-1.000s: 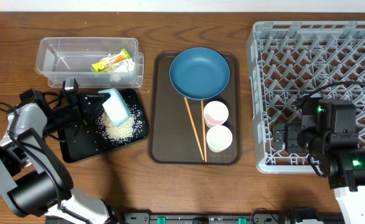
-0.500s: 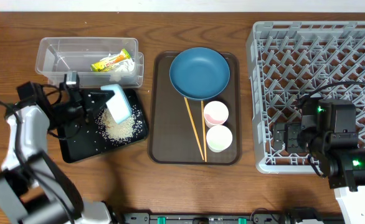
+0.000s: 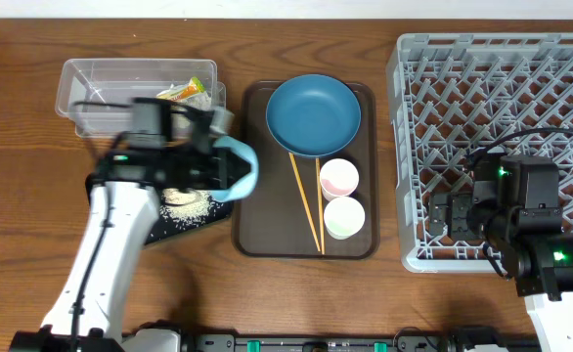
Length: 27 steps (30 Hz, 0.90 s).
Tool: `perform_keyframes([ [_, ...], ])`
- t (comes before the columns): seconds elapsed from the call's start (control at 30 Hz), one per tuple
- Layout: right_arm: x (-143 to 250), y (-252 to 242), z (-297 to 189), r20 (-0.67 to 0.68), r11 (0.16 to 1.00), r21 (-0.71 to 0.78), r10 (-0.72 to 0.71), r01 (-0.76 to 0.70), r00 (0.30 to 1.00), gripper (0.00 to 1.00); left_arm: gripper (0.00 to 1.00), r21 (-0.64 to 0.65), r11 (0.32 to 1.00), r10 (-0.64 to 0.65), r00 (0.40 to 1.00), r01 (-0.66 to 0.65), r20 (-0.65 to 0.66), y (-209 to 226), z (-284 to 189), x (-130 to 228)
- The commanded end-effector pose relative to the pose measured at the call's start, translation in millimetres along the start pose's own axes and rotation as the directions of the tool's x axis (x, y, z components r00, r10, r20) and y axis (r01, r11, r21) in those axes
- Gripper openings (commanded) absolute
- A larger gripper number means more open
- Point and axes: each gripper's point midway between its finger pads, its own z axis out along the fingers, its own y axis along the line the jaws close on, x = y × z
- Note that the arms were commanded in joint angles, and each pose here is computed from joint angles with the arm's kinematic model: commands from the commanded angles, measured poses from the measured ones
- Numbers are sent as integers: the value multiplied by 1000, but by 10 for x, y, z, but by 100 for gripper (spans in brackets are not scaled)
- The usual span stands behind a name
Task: Sort waste into correct bins and load items into the dishwasher rack
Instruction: 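Carry the emptied bowl with the left gripper back onto the brown tray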
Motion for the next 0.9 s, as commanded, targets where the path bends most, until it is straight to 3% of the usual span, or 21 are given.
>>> perform_keyframes([
  [0.0, -75, 17, -66, 27, 1000, -1, -7, 7, 1000, 99, 6, -206, 973, 95, 994, -104, -53, 115, 201, 71],
  [0.13, -74, 17, -66, 27, 1000, -1, -7, 7, 1000, 99, 6, -287, 934, 176, 972, -214, -153, 72, 487, 234],
  [0.27, -73, 16, -65, 27, 1000, -1, -7, 7, 1000, 99, 6, -263, 926, 211, 949, -271, -236, -7, 771, 399],
  [0.77, -69, 16, -66, 25, 1000, -1, -7, 7, 1000, 99, 8, -256, 924, 197, 929, -283, -314, 100, 1091, 544],
  [0.87, -69, 16, -66, 25, 1000, -1, -7, 7, 1000, 99, 24, -256, 924, 197, 929, -283, -314, 99, 1091, 545],
])
